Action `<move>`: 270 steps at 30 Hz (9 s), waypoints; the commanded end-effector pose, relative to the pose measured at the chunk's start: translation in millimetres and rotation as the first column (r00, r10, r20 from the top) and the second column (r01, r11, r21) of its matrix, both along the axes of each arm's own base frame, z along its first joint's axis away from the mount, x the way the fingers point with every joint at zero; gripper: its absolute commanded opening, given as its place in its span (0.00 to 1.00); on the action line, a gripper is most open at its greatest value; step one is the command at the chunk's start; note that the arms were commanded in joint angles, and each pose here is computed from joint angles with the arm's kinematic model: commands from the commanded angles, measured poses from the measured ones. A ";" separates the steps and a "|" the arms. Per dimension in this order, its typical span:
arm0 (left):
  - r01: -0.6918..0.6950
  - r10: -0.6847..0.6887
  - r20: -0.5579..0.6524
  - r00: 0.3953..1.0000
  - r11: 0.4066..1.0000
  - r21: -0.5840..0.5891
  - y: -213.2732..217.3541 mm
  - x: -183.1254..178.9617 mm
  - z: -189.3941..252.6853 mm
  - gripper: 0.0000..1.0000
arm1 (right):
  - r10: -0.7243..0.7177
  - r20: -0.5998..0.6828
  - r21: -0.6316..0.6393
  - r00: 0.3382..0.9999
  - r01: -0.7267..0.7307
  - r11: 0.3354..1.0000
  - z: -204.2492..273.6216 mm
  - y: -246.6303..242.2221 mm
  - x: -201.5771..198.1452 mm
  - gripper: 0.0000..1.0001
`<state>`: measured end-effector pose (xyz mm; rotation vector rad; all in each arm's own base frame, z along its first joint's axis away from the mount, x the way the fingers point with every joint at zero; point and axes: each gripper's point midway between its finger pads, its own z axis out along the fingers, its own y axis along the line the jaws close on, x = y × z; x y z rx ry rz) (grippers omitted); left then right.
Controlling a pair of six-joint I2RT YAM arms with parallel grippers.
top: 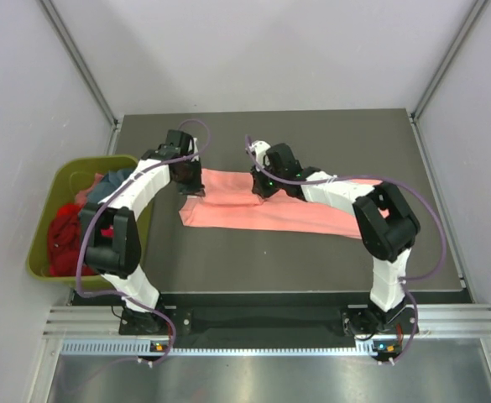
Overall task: Fold and stack the t-shirts
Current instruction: Fold the tshirt
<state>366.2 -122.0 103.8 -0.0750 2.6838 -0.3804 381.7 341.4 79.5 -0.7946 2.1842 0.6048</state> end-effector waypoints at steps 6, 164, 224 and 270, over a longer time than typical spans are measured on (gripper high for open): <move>0.007 -0.007 0.013 1.000 0.998 0.054 6.3 -22.3 8.5 0.00 | -0.002 0.150 0.124 0.989 -0.017 0.992 57.8 3.4 -13.4 0.00; -0.045 0.104 -0.182 0.978 0.953 0.301 36.3 40.0 -91.7 0.24 | -0.977 -0.109 -0.225 -0.185 0.962 -0.157 -30.3 -441.9 -110.2 0.08; -0.007 0.004 0.013 1.000 0.981 0.191 -3.4 144.5 -75.1 0.27 | -0.924 -0.300 -0.148 -0.236 0.969 -0.199 -39.6 -450.5 45.4 0.17; -0.036 0.032 0.019 0.999 0.950 0.310 21.2 161.0 -88.7 0.27 | -0.954 -0.242 -0.191 -0.178 0.972 -0.133 -40.9 -466.1 3.0 0.01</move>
